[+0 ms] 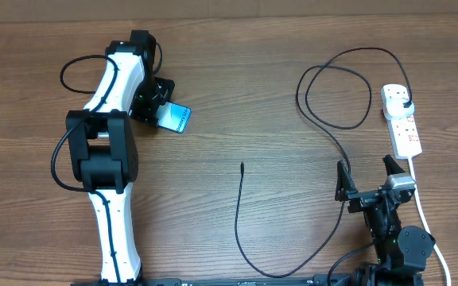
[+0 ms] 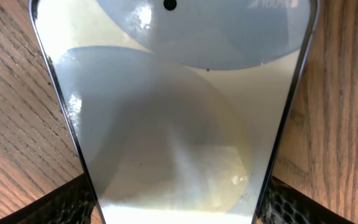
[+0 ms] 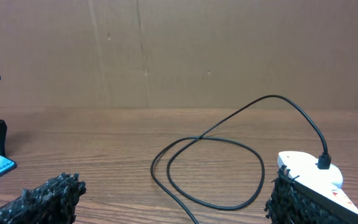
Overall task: Plug charger to phone and switch on socket
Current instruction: 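Close the left gripper on the phone's sides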
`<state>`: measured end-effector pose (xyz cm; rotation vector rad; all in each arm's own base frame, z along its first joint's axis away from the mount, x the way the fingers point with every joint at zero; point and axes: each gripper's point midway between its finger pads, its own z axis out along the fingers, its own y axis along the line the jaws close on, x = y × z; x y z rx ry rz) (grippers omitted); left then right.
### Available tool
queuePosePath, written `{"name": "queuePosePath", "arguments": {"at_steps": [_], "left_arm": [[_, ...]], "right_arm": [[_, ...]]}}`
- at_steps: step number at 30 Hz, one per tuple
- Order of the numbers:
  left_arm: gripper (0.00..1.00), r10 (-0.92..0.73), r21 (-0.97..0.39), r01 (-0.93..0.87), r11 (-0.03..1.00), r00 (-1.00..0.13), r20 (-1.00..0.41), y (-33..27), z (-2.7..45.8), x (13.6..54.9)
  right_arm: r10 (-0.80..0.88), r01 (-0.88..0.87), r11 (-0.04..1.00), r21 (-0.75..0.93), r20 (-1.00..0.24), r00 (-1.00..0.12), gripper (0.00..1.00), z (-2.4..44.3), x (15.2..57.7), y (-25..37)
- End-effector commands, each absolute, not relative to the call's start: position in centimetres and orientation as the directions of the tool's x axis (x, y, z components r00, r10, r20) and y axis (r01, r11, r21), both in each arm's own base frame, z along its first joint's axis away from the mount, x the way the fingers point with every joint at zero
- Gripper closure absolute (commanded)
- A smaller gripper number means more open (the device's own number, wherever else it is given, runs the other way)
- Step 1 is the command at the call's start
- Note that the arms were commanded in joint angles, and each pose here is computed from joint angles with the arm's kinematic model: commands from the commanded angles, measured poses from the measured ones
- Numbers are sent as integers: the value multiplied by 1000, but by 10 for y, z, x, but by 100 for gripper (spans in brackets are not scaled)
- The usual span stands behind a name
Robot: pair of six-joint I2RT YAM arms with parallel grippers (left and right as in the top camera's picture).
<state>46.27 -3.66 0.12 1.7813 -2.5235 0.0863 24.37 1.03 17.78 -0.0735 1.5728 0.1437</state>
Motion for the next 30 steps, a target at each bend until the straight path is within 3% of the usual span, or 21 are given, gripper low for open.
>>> {"name": "queuePosePath", "arguments": {"at_steps": [1,24,30], "left_arm": [[17,-937,63,-937,344,-338,89,-38,-23,445],[36,-937,62,-937,344,-338,89,-38,-23,445],[53,-937,62,-937,344,-338,89,-38,-23,445]], "right_arm": [[48,-134,990,48,-999,-6,0,176,244,10],[48,-134,990,48,-999,-6,0,176,244,10],[48,-134,990,48,-999,-6,0,176,244,10]]}}
